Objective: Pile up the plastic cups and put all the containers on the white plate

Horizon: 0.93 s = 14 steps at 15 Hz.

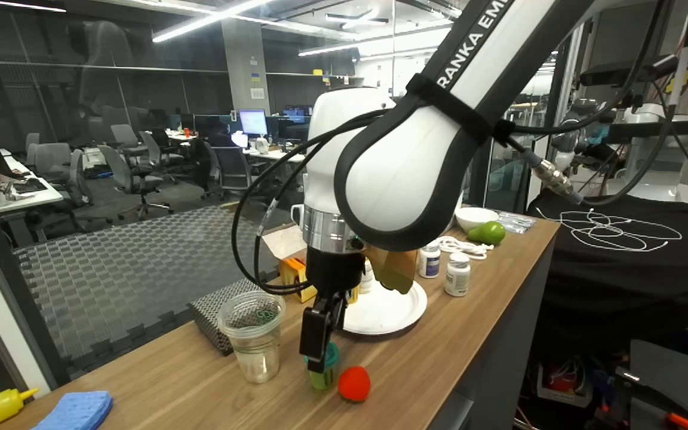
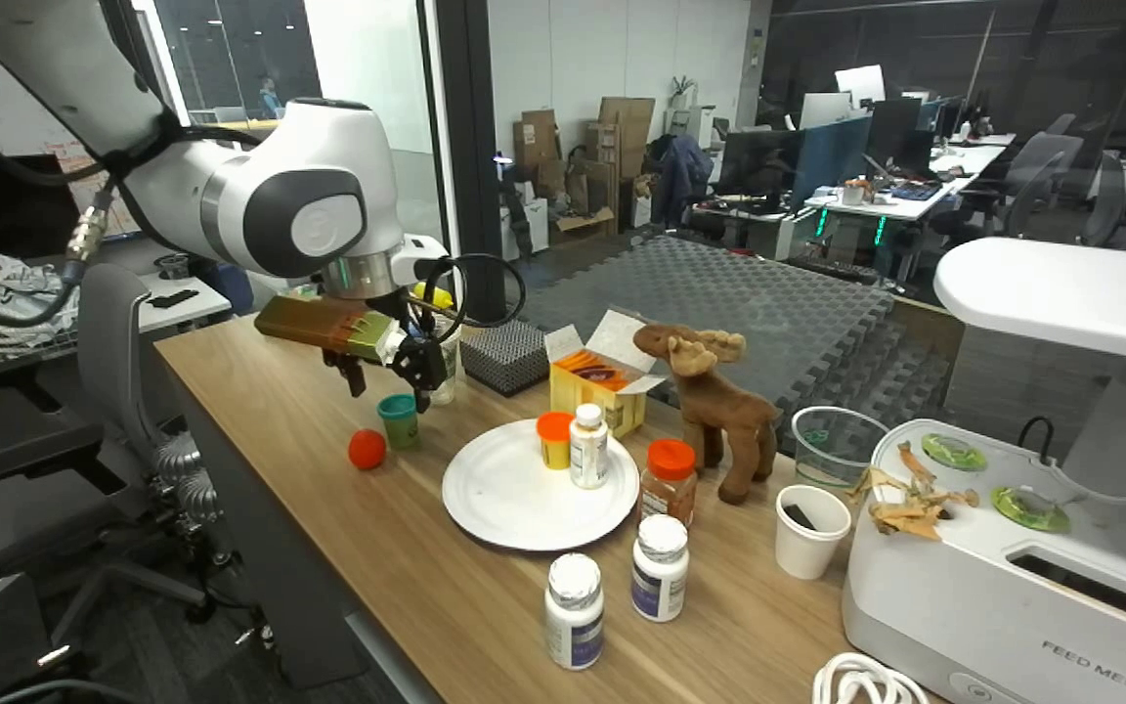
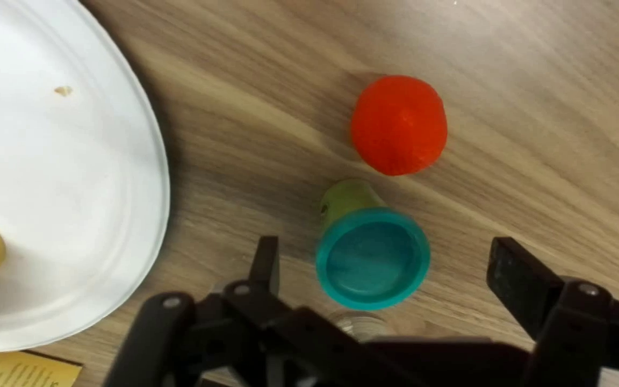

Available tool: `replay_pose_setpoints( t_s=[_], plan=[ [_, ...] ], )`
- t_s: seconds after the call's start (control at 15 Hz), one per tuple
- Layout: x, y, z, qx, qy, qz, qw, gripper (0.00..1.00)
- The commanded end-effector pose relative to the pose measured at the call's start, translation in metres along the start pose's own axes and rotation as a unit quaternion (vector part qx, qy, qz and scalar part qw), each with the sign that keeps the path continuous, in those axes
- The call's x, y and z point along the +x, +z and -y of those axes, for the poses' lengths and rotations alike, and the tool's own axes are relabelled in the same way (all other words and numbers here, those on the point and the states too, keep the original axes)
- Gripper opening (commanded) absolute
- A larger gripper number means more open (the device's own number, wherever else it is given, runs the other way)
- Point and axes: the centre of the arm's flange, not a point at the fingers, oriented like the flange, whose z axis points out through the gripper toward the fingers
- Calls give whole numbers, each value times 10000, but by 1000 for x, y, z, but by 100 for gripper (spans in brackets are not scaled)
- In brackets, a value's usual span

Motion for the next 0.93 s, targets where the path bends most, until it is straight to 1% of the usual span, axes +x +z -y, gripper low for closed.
replay_pose_setpoints(
  t_s=[0.0, 0.33, 0.4, 0.53, 0.73, 0.87],
  plan=[
    [11, 8, 1, -199, -53, -140, 9997, 100],
    [14, 18, 3, -184, -133, -297, 9993, 100],
    [15, 21, 4, -163, -144, -311, 9993, 92],
    [15, 21, 5, -169, -130, -376, 9991, 66],
    [11, 17, 2, -292, -43, -409, 9987, 42],
    [6, 8, -2, -487, 63, -467, 9977, 28]
  ],
)
